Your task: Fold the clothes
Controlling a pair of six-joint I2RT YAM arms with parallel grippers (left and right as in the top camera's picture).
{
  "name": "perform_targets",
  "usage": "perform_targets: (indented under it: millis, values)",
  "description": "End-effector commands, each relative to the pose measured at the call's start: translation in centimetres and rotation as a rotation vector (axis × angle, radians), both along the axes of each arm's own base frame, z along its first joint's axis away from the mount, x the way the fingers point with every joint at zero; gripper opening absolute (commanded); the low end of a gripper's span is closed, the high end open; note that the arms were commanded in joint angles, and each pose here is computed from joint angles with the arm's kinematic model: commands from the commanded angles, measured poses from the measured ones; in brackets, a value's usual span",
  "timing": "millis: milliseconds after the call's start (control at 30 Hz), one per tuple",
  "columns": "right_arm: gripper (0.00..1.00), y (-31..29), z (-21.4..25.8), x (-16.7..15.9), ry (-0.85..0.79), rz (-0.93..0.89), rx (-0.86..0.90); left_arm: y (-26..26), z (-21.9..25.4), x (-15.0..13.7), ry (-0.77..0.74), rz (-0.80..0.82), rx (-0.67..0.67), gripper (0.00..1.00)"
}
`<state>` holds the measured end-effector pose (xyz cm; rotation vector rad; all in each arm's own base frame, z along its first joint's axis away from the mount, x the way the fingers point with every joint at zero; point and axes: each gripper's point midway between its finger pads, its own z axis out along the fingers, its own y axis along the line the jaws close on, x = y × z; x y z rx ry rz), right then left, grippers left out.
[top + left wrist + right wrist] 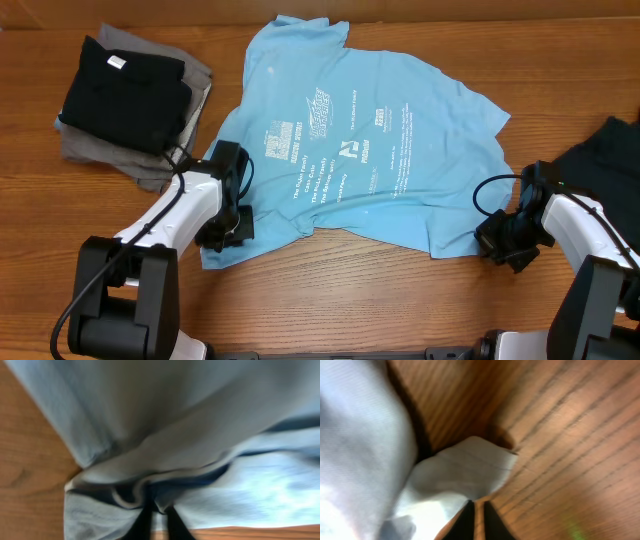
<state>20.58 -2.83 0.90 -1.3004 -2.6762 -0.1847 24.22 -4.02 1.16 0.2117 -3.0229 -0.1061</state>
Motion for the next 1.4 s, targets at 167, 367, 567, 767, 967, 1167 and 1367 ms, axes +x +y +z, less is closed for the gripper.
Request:
perform_targets:
  millis: [167,367,567,767,967,1167,1367]
  values:
    - [0.04,-0.3,2.9,0.5,0.003,0.009,-0.004,9.4,2.9,-3.3,0.111,0.277,0.265,0.04]
    - [0.04,-0.7,7.2,2.1,-0.101,0.034,-0.025,12.1,4.2,-3.1,0.062,0.435,0.128,0.04]
    - [0.38,-0.2,6.8,1.0,-0.087,0.037,-0.015,13.4,5.5,-3.3,-0.003,0.512,0.092,0.04]
    - [0.43,2.6,3.6,-1.9,-0.02,0.02,0.123,12.3,5.9,-2.5,-0.04,0.48,0.034,0.04]
    - [0.51,3.7,1.3,-3.7,0.009,-0.013,0.163,12.4,5.8,-2.4,-0.043,0.479,0.035,0.04]
    - [0.37,3.3,0.4,-2.0,-0.076,-0.008,0.145,12.4,5.8,-2.4,-0.043,0.479,0.036,0.04]
    - [0.54,3.5,-0.2,-2.8,-0.058,-0.012,0.148,12.4,5.8,-2.2,-0.052,0.48,0.036,0.04]
